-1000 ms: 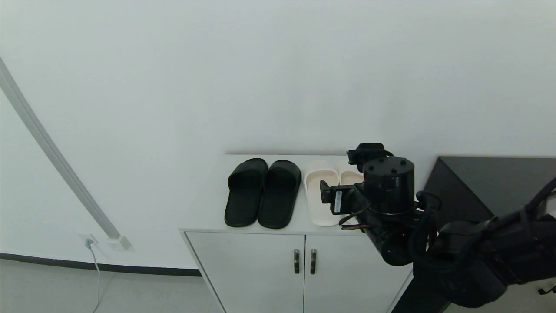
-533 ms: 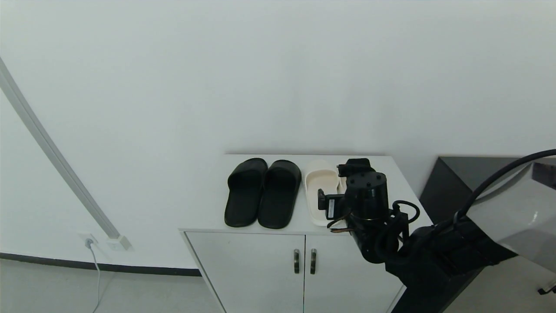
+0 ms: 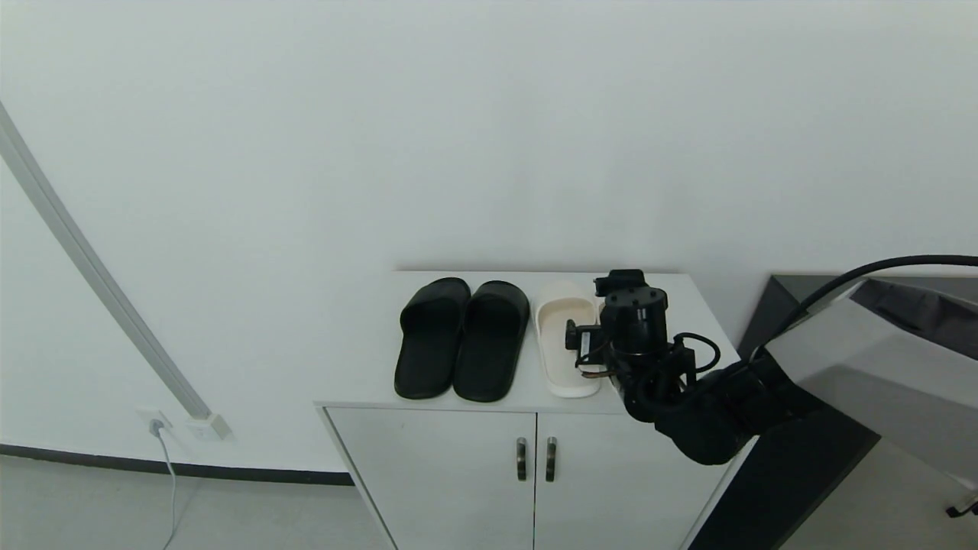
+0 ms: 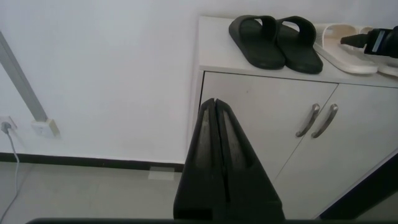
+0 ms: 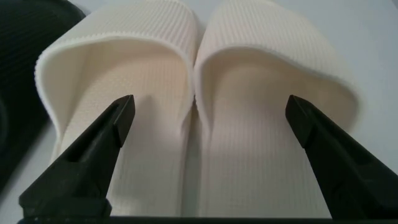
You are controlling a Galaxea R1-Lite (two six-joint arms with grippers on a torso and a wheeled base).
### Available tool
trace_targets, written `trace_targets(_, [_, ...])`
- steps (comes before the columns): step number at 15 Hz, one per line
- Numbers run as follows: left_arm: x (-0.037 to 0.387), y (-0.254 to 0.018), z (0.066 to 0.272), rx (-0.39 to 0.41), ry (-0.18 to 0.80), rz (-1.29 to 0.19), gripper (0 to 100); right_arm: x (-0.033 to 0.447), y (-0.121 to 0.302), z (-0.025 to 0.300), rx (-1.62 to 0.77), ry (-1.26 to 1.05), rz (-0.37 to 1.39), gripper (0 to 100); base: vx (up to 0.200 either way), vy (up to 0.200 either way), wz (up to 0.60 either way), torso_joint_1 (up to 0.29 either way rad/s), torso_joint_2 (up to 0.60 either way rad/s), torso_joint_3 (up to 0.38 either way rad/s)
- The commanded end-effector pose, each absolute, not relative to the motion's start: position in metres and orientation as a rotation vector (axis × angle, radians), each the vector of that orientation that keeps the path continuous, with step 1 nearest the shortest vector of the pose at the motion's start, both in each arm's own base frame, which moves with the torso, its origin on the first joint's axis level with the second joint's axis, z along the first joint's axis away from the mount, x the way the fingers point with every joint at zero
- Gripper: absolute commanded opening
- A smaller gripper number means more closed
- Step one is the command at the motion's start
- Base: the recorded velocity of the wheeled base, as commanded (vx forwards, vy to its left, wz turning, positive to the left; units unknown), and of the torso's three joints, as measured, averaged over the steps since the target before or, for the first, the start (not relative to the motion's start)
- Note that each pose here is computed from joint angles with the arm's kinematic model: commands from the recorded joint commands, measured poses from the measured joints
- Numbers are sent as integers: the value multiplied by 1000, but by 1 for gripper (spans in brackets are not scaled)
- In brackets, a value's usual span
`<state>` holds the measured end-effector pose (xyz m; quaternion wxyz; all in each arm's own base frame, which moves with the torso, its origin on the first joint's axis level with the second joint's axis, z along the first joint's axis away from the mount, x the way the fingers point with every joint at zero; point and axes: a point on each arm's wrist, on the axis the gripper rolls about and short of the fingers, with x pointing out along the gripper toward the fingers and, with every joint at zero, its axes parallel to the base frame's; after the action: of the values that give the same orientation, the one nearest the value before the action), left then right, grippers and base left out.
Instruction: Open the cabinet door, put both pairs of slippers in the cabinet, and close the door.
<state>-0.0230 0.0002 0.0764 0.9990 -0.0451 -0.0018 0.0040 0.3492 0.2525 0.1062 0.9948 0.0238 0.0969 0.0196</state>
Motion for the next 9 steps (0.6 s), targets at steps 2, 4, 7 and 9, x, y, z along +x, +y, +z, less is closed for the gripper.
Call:
trace_targets(2, [-23, 0, 76, -91, -2, 8, 0, 365, 261, 109, 52, 193, 45, 100, 0, 0, 0, 0, 0, 0])
trace_targets(4, [-23, 0, 77, -91, -3, 9, 0, 372, 265, 112, 45, 187, 43, 100, 0, 0, 0, 0, 0, 0])
trace_targets(7, [-23, 0, 76, -92, -2, 8, 0, 390, 267, 117, 49, 182, 26, 100, 0, 0, 0, 0, 0, 0])
trace_targets(9, [-23, 0, 76, -92, -2, 8, 0, 393, 270, 117, 48, 183, 25, 0, 0, 0, 0, 0, 0, 0])
